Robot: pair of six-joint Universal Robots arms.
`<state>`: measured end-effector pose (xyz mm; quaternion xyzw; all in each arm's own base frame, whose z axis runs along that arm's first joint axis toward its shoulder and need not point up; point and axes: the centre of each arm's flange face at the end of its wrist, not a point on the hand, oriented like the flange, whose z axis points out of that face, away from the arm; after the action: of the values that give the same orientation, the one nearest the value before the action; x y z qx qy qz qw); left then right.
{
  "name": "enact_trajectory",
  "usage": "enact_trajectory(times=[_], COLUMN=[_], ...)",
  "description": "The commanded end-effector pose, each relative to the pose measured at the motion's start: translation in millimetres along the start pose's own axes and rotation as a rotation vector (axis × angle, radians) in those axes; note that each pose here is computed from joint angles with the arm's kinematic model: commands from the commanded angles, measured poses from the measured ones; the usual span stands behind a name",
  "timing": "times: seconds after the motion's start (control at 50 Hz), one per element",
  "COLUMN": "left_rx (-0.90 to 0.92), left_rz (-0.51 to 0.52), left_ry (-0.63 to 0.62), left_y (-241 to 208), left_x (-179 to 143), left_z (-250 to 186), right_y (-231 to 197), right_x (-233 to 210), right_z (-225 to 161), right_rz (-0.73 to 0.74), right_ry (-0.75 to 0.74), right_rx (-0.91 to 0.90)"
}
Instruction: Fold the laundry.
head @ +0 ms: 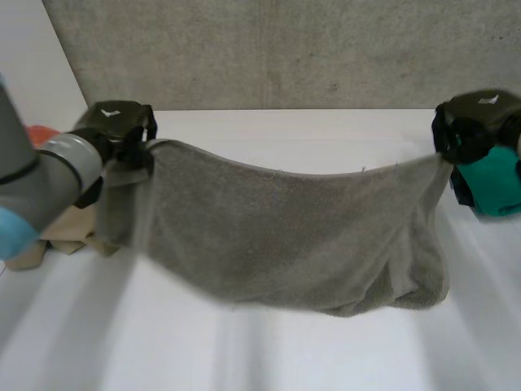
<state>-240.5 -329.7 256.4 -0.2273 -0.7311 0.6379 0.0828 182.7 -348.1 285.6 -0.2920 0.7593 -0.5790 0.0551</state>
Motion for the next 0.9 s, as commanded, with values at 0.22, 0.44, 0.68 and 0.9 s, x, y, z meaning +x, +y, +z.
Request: enact_trajectory(times=[0.22,0.44,0.68,0.9], left_rx=[0.901,0.736,0.279,0.071], left_rz=[-0.03,-0.043,-0.048,0.024], left_ry=[-0.117,-0.105,0.068,0.099], left_y=[-189.0,-134.2,41.0,118.9], left_x=[-17.9,-19.5,12.6,12.4], left_z=[17.3,26.4,9.6,-5.2], right_y=[-136.9,-119.4,49.9,141.3], right_x=[54.8,30.4,-30.6,-59.8], right_z=[12.2,1.8,18.7,36.1], right_rz=[-0.018,0.007,0.004,-0.026], right_ry=[0.455,0.327,0.051,-0.07], right_rx=[0.79,0.681,0.21,-0.012])
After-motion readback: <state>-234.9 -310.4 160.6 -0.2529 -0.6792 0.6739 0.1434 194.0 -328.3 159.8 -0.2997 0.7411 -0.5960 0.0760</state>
